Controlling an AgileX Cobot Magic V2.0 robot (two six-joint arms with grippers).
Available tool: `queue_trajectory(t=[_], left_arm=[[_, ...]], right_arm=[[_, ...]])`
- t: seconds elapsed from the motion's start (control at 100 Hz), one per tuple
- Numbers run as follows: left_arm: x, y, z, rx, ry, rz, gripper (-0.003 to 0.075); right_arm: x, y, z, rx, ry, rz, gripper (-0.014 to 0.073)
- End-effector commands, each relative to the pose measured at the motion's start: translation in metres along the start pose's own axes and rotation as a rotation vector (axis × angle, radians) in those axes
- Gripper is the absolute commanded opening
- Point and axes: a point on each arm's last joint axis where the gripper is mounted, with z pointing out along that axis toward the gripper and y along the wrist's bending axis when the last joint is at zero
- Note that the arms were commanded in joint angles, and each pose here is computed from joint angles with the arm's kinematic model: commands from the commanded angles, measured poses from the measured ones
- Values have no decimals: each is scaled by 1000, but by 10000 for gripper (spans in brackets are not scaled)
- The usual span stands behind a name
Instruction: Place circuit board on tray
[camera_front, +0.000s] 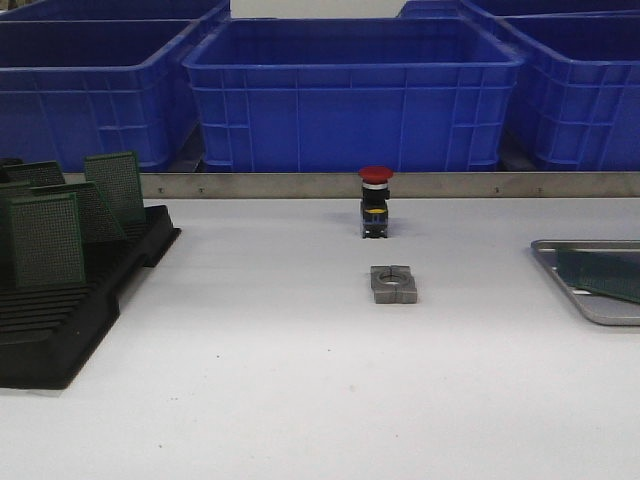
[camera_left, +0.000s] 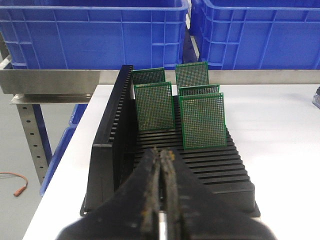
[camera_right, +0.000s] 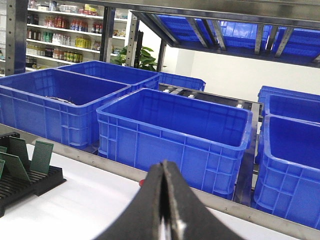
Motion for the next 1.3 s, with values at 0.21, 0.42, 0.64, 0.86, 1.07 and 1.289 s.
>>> queue_trajectory(t=[0.21,0.42,0.64,0.86,1.07,1.289], left_arm=[[8,1,1,0,-55,-25,-20],[8,1,1,0,-55,-25,-20],[8,1,1,0,-55,-25,-20],[8,1,1,0,-55,-25,-20],[8,1,1,0,-55,-25,-20],[8,1,1,0,-55,-25,-20]], right_arm=[[-10,-3,0,28,-33,13,-113],[-10,-3,0,28,-33,13,-113],[-10,-4,0,34,-35,13,-113],[-7,-12,1,131,-21,-18,-113],[23,-25,2,293,10,37,-113],[68,-24,1,311,-66,78,-113]])
